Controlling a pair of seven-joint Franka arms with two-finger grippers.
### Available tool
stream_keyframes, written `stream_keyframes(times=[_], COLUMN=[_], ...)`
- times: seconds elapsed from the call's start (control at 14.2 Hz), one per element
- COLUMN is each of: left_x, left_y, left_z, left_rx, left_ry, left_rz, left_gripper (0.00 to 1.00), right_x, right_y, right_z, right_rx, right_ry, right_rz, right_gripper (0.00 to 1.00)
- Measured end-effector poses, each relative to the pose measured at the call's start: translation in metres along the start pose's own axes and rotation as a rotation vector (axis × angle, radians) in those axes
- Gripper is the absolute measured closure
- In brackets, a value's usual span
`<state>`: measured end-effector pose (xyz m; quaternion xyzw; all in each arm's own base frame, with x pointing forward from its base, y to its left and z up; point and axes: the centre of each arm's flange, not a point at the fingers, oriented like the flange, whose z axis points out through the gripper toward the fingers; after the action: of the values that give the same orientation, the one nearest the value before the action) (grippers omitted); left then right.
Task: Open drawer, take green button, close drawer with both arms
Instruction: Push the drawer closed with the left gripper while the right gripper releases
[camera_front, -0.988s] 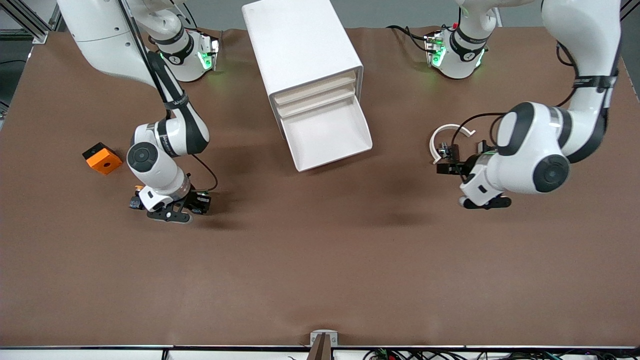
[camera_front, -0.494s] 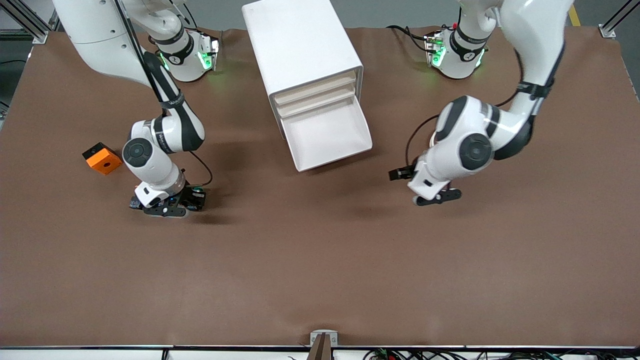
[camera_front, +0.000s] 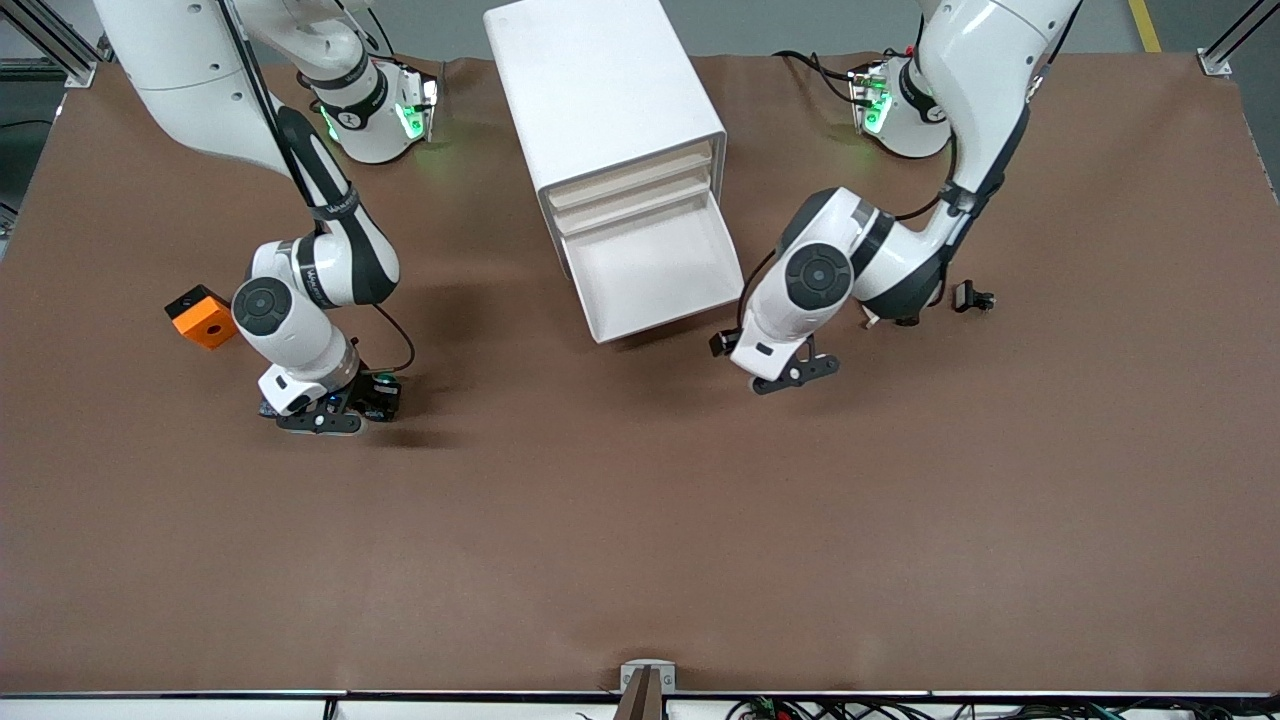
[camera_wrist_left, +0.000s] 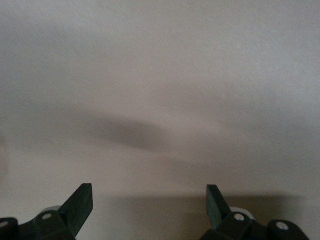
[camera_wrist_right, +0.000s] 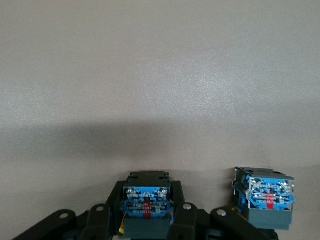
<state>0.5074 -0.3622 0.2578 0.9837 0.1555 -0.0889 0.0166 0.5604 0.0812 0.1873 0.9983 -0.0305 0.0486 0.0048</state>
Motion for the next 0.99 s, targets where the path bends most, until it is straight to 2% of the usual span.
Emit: stream_keyframes(times=[0.56, 0.99], left_x=[-0.051, -0.065], left_y=[0.047, 0.057], left_z=[0.026, 0.035], left_rx=[0.020, 0.032], left_ry=[-0.020, -0.021], left_rz=[-0.031, -0.045], left_gripper=[0.00, 0.00], right_x=[0.004, 0.005], right_y=[0.001, -0.001], right_z=[-0.003, -0.003], right_rx=[0.016, 0.020], right_ry=[0.013, 0.015], right_rz=[0.031, 0.032], right_gripper=[0.59, 0.59])
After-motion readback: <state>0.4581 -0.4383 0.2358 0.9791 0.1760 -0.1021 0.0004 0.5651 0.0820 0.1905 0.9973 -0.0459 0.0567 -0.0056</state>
